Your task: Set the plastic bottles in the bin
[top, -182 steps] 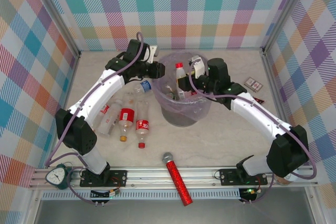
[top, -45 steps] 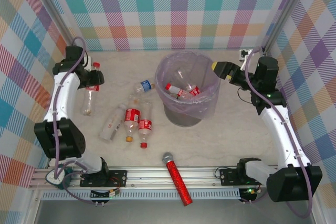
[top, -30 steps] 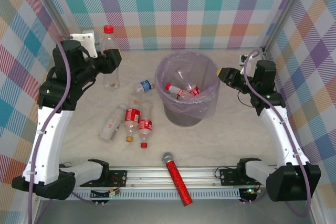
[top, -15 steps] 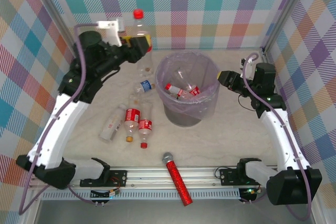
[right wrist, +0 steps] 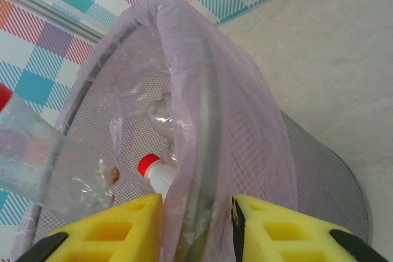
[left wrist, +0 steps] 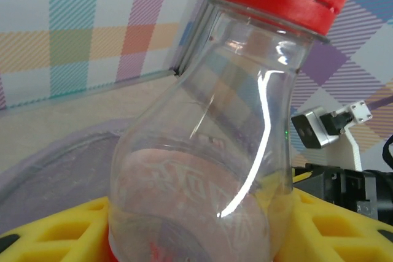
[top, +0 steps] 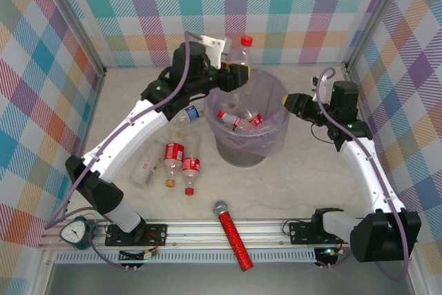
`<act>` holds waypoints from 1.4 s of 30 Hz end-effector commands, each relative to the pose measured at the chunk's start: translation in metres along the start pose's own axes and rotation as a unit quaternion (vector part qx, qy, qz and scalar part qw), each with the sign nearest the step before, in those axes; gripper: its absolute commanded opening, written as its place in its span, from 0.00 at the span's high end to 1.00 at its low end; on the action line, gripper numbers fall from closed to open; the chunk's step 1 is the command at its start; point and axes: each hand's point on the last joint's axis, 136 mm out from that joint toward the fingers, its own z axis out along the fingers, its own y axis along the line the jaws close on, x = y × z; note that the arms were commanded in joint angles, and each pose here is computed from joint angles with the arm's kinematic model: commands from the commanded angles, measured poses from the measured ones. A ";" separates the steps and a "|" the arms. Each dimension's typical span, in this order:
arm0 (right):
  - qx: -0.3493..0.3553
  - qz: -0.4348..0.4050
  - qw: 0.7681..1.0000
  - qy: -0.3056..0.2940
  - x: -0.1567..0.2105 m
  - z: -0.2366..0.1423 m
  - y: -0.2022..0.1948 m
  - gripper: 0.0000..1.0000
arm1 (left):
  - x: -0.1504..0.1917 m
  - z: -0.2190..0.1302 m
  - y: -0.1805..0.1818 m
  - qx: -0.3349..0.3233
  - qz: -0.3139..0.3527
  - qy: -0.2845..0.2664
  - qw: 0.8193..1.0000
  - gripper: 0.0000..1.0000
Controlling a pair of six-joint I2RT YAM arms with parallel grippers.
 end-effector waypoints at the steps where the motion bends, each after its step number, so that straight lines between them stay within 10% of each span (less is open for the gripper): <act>1: -0.011 0.001 1.000 0.008 0.005 0.005 -0.002 0.65 | -0.016 0.004 -0.018 0.037 0.002 -0.049 0.998 0.89; 20: -0.016 0.002 1.000 0.012 0.005 0.012 -0.005 0.65 | 0.049 0.068 -0.006 0.043 -0.059 -0.083 0.994 0.90; 31: -0.021 0.003 1.000 0.018 0.006 0.015 -0.006 0.65 | 0.059 0.058 -0.008 0.018 0.003 -0.040 0.999 0.19; 42: -0.026 0.001 0.999 0.020 0.006 0.015 -0.004 0.66 | 0.036 0.061 0.009 -0.059 0.051 -0.028 0.997 0.28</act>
